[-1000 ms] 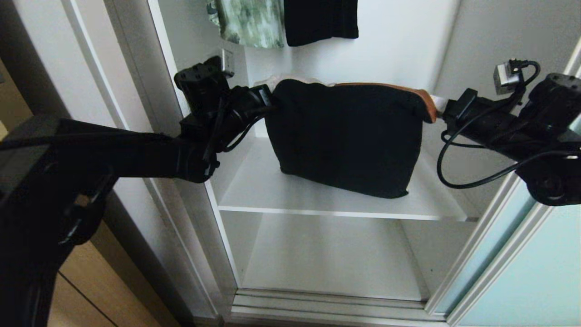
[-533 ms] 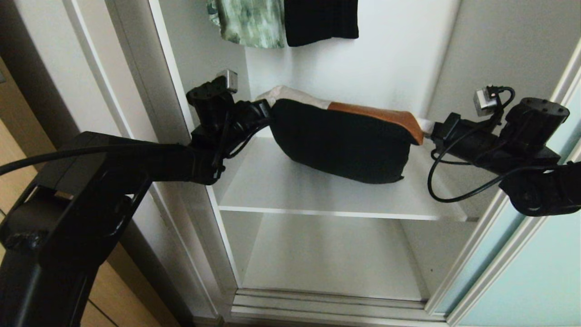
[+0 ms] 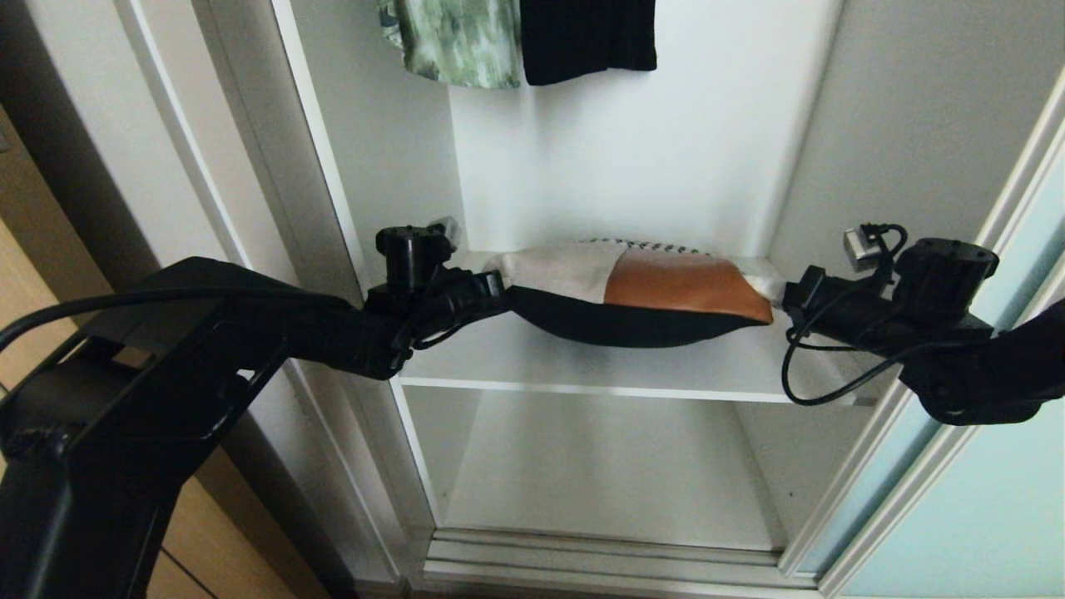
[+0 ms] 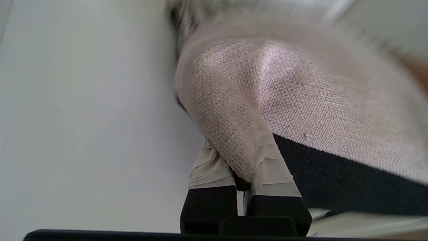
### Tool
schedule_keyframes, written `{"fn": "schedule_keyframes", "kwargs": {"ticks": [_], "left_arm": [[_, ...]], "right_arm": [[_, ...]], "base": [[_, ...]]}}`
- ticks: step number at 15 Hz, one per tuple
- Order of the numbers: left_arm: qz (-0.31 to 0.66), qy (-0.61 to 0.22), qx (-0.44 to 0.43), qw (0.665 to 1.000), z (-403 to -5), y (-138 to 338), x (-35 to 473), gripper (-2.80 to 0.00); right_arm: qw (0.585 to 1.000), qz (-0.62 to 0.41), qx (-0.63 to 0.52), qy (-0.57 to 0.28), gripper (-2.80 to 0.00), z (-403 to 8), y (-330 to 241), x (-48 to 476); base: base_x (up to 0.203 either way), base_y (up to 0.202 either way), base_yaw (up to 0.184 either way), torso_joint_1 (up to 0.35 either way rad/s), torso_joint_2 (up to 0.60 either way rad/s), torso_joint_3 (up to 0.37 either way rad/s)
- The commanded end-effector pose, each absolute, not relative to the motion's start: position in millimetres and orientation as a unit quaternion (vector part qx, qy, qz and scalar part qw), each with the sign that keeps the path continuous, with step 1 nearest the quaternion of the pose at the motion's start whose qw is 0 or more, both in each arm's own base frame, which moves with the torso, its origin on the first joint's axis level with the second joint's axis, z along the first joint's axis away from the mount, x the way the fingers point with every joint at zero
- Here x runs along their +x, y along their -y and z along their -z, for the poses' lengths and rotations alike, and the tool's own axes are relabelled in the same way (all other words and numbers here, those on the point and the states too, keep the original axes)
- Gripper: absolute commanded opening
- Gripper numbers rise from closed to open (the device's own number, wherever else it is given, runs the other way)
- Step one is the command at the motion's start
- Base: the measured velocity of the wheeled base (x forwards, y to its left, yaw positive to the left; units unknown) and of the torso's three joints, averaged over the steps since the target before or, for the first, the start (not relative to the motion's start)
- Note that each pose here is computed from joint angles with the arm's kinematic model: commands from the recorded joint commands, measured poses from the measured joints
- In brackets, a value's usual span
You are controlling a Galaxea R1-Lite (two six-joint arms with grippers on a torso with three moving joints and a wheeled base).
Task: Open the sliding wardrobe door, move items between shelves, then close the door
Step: Place the pillow on the higher shelf
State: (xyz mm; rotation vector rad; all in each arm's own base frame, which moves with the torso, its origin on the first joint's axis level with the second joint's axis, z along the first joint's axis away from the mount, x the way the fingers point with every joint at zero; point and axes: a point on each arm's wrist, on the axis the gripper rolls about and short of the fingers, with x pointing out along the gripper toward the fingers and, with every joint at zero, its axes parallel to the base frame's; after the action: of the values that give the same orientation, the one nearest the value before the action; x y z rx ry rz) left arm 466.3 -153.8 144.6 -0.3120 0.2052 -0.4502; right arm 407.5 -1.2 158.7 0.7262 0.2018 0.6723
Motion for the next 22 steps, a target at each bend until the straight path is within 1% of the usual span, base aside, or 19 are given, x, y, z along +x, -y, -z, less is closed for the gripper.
{"fn": "schedule_keyframes", "kwargs": {"ticks": [1,3,5,6,8,13,16,18,19,20,21,22], "left_arm": [[0.193,-0.129,-0.147,0.962,-136,154,471,-2.8],[0.148,-0.135,-0.137,0.97,-110,157,488,-2.8],[0.089,-0.111,-0.128,0.981,-95,159,508,-2.8],[0.072,-0.103,-0.126,0.984,-93,159,513,-2.8],[0.071,-0.108,-0.124,0.984,-95,158,515,-2.8],[0.077,-0.118,-0.124,0.982,-85,160,516,-2.8],[0.081,-0.109,-0.125,0.983,-96,160,515,-2.8],[0.083,-0.11,-0.124,0.983,-96,160,515,-2.8],[0.082,-0.114,-0.123,0.982,-91,160,515,0.0],[0.082,-0.115,-0.122,0.982,-89,160,516,0.0],[0.083,-0.111,-0.123,0.983,-91,160,516,0.0],[0.085,-0.105,-0.125,0.983,-95,160,515,0.0]], "right_arm": [[0.875,-0.306,0.357,-0.112,-2.8,-129,6,430],[0.881,-0.285,0.362,-0.112,-2.8,-110,8,448],[0.889,-0.262,0.363,-0.098,-2.8,-96,11,466],[0.892,-0.257,0.362,-0.09,-2.8,-93,11,474],[0.893,-0.256,0.361,-0.081,-2.8,-88,11,484],[0.896,-0.249,0.36,-0.072,-2.8,-88,13,495],[0.896,-0.252,0.358,-0.069,-2.8,-91,11,496],[0.896,-0.255,0.357,-0.065,-2.8,-101,10,503],[0.896,-0.254,0.358,-0.067,-2.8,-101,10,506],[0.896,-0.252,0.359,-0.07,-2.8,-100,10,506],[0.896,-0.249,0.36,-0.069,0.0,-98,10,506],[0.897,-0.246,0.36,-0.068,0.0,-97,10,507]], "base": [[0.0,0.0,0.0,0.0,0.0,0.0],[0.0,0.0,0.0,0.0,0.0,0.0],[0.0,0.0,0.0,0.0,0.0,0.0],[0.0,0.0,0.0,0.0,0.0,0.0],[0.0,0.0,0.0,0.0,0.0,0.0],[0.0,0.0,0.0,0.0,0.0,0.0],[0.0,0.0,0.0,0.0,0.0,0.0],[0.0,0.0,0.0,0.0,0.0,0.0],[0.0,0.0,0.0,0.0,0.0,0.0],[0.0,0.0,0.0,0.0,0.0,0.0],[0.0,0.0,0.0,0.0,0.0,0.0],[0.0,0.0,0.0,0.0,0.0,0.0]]}}
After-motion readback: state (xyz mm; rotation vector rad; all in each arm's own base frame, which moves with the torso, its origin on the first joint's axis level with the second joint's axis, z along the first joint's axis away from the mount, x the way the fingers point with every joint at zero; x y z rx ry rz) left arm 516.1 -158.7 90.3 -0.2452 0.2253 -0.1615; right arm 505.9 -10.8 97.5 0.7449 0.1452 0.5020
